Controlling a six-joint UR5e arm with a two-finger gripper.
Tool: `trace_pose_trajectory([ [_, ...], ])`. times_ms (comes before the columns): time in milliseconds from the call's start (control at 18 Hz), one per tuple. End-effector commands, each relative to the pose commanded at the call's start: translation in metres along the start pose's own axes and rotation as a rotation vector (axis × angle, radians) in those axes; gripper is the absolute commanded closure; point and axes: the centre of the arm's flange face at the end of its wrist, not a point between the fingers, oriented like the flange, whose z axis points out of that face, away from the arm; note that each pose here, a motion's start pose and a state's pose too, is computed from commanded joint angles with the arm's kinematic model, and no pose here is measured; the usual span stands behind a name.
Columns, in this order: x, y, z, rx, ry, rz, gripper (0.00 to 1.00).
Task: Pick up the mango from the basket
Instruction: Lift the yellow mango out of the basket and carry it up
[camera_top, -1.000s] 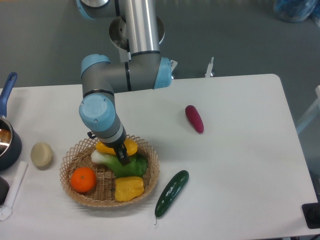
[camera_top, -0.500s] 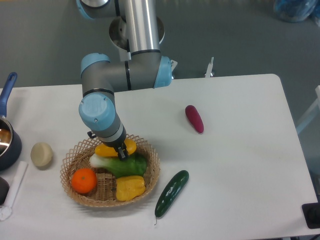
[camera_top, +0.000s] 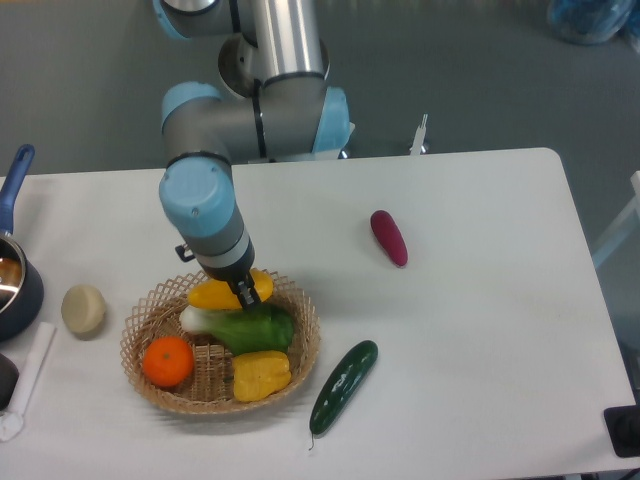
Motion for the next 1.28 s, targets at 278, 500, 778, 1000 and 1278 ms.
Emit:
trace_pose_trajectory([
  [278,-0.041,0.059,-0.058,0.175,-0.163,-0.233,0.45],
  [500,-0.082,0.124,-0.103,0.346,-0.240,-0.357,0.45],
  [778,-0.117,0.189,-0.147,0.424,-0.327,-0.441,0.45],
  [1000,-0.132,0.218,-0.146,0.421,-0.345,-0.467,0.45],
  [1278,-0.134,0.226,-0.148,0.446,-0.343,-0.476,0.45],
])
